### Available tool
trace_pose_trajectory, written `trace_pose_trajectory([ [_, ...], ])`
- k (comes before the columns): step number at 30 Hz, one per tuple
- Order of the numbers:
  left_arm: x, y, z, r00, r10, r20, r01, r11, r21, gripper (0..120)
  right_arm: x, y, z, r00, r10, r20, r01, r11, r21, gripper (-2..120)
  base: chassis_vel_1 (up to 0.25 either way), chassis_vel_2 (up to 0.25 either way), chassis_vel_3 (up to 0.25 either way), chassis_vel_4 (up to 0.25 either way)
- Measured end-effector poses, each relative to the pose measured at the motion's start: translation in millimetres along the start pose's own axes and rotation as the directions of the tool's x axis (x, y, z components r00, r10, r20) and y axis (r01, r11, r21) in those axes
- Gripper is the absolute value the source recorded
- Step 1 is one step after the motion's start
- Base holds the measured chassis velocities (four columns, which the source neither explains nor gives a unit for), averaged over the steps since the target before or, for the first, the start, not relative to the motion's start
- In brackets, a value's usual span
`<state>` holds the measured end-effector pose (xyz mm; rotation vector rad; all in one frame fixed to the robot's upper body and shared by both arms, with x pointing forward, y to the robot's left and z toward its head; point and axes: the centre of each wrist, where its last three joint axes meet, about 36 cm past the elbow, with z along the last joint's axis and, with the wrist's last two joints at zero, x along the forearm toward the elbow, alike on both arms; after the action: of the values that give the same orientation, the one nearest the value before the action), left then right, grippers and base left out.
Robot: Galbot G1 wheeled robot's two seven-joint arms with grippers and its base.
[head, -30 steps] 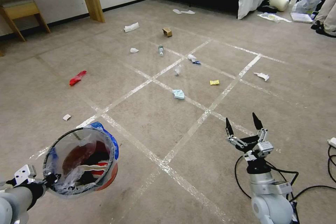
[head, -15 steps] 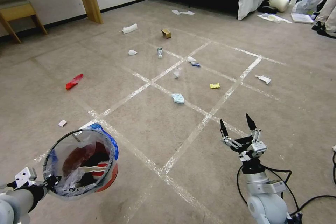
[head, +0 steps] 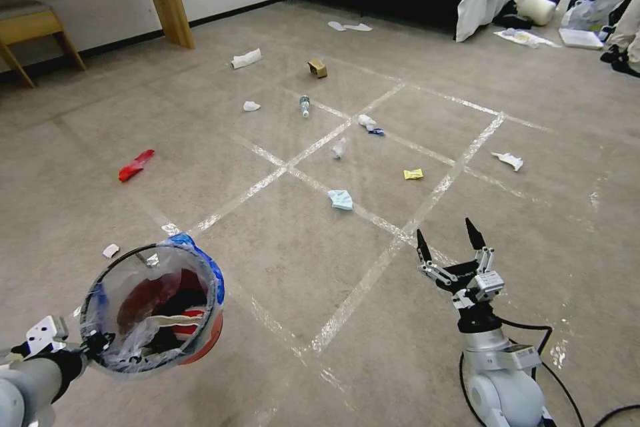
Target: Pick up the trash bin and place the garbage on the floor into it.
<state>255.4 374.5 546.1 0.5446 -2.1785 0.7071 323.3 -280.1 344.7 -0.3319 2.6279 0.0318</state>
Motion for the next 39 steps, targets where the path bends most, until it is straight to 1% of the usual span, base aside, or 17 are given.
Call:
trace_pose_trajectory([
  [6, 3.7, -0.5, 0.4, 1.0, -0.001, 0.006, 0.001, 1.0, -0.003, 0, 0.5, 0.3, 0.1, 1.0, -0.001, 0.003, 0.001, 1.0, 0.003, 100, -0.1, 0.094, 0.088, -0.098],
  [24, 5.7, -1.1, 3.7, 1.0, -0.003, 0.005, 0.003, 1.0, -0.006, 0, 3.7, 1.3, 0.6, 1.0, -0.006, 0.003, 0.006, 1.0, 0.012, 100, -0.11, 0.111, 0.101, -0.115],
  [39, 1.7, 0.2, -0.8, 1.0, -0.006, 0.006, 0.006, 1.0, -0.009, 0, 2.8, 1.6, 4.3, 1.0, -0.005, -0.002, 0.005, 1.0, 0.014, 100, -0.125, 0.118, 0.121, -0.12],
])
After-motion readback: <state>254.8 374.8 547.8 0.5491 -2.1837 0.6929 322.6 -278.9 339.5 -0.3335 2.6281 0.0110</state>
